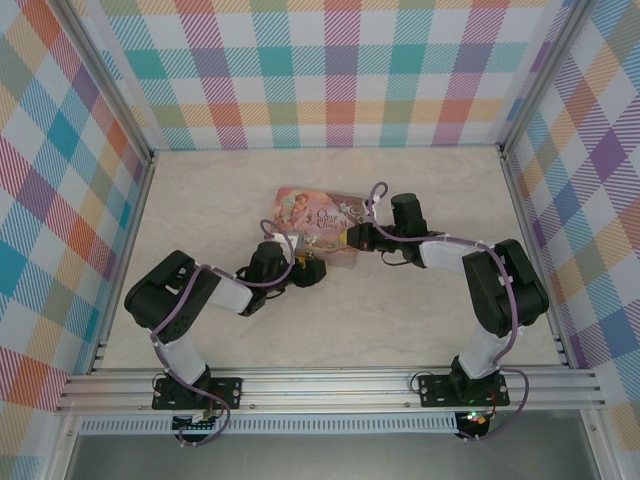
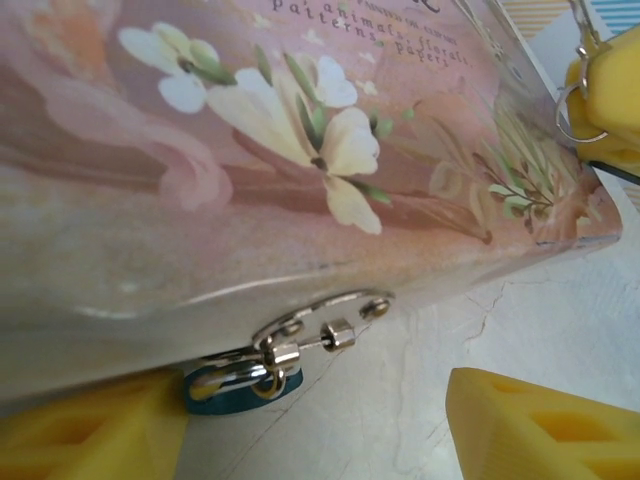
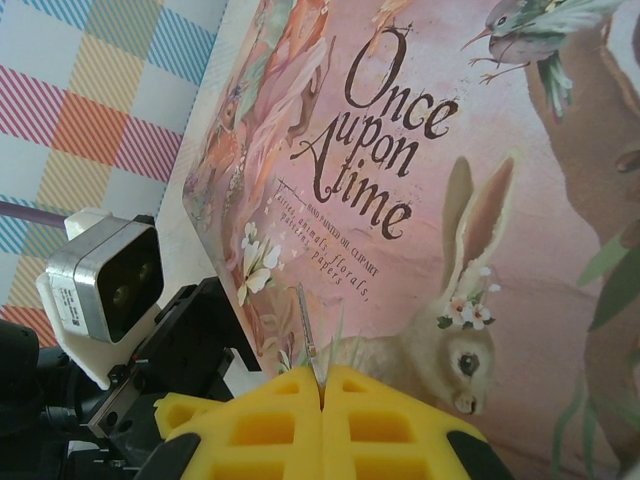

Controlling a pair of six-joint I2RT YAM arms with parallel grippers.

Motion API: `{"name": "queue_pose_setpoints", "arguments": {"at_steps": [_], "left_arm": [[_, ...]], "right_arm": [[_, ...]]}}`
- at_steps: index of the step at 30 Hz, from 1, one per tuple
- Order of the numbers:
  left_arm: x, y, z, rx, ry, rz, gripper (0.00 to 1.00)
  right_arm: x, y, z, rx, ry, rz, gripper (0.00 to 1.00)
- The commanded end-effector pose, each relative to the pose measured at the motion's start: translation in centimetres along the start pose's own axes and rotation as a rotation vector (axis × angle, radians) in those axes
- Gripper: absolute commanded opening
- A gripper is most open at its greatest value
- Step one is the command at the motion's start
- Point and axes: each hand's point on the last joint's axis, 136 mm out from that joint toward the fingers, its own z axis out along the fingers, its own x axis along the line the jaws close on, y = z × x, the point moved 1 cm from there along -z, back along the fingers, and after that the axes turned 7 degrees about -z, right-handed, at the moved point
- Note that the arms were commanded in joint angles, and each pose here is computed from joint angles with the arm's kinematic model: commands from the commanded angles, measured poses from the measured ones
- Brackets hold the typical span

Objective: Unlock the padlock with the key

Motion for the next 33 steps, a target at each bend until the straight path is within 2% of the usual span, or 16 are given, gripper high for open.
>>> {"name": "queue_pose_setpoints", "arguments": {"at_steps": [1,10,26,33], "left_arm": [[-1.2,1.3,0.7,-0.045,-0.023,0.001,0.64],[-0.9,1.7,1.4,-0.076,0.001,-0.049,0.49],[-0.5,1.7,2.1,-0.086,0.020,-0.085,0.35],[-0.4,1.9,1.9,-0.097,0.028,-0.092,0.32]], "right_arm": [[-1.6,-2.3,0.1,0.057,-0.034,0.051,0.00],[-1.5,-2.3,0.1,0.057,-0.034,0.052,0.00],[-1.4,-2.3,0.0,0.056,-0.033,0.050,0.00],[-1.2,-2.0,-0.2,0.051,-0.032,0.043,0.00]]}}
